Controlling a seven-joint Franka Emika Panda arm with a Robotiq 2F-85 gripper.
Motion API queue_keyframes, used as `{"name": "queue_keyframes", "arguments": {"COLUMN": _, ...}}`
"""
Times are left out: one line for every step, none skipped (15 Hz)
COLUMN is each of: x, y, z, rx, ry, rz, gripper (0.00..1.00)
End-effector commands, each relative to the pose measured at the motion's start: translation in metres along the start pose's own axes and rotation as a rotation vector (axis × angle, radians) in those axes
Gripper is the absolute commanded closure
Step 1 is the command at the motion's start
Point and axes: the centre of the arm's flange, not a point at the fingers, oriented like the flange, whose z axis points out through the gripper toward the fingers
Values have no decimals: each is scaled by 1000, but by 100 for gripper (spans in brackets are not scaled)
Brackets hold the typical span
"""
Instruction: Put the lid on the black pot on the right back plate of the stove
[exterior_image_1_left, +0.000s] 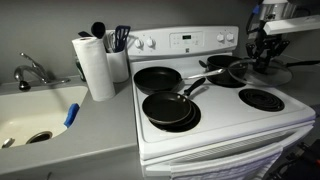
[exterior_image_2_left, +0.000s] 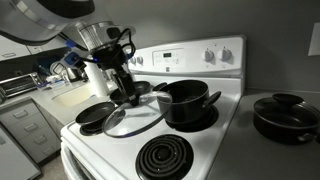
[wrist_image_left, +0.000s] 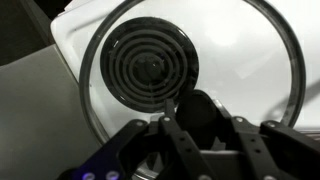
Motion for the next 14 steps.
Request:
{"name": "queue_keyframes", "arguments": {"x": 46, "y": 8, "z": -12, "rx": -27, "ry": 4, "rz": -62, "gripper": 86}}
{"name": "queue_keyframes", "arguments": {"x": 58, "y": 10, "z": -13, "rx": -29, "ry": 5, "rz": -75, "gripper": 86}}
{"name": "queue_keyframes", "arguments": {"x": 68, "y": 12, "z": -13, "rx": -31, "ry": 9, "rz": -88, "gripper": 86}}
{"name": "queue_keyframes", "arguments": {"x": 79, "y": 13, "z": -15, "rx": -36, "ry": 10, "rz": -102, "gripper": 86}}
{"name": "queue_keyframes", "arguments": {"x": 89, "y": 14, "z": -16, "rx": -39, "ry": 13, "rz": -115, "gripper": 86}}
{"name": "queue_keyframes", "arguments": {"x": 99, "y": 15, "z": -18, "rx": -41, "ry": 15, "rz": -129, "gripper": 86}}
{"name": "queue_keyframes", "arguments": {"x": 107, "y": 16, "z": -18, "rx": -43, "ry": 23, "rz": -138, "gripper": 86}}
{"name": "queue_keyframes", "arguments": {"x": 116, "y": 17, "z": -17, "rx": -36, "ry": 39, "rz": -144, "gripper": 86}}
{"name": "queue_keyframes", "arguments": {"x": 124, "y": 17, "z": -16, "rx": -31, "ry": 46, "rz": -148, "gripper": 86}}
{"name": "queue_keyframes", "arguments": {"x": 133, "y": 18, "z": -14, "rx": -28, "ry": 46, "rz": -151, "gripper": 86}}
{"name": "queue_keyframes", "arguments": {"x": 140, "y": 19, "z": -13, "rx": -29, "ry": 46, "rz": -157, "gripper": 86}}
{"name": "queue_keyframes", "arguments": {"x": 146, "y": 19, "z": -14, "rx": -28, "ry": 47, "rz": -163, "gripper": 86}}
{"name": "queue_keyframes", "arguments": {"x": 145, "y": 12, "z": -21, "rx": -29, "ry": 49, "rz": -167, "gripper": 86}}
{"name": "queue_keyframes", "arguments": {"x": 150, "y": 11, "z": -21, "rx": -24, "ry": 56, "rz": -175, "gripper": 86}}
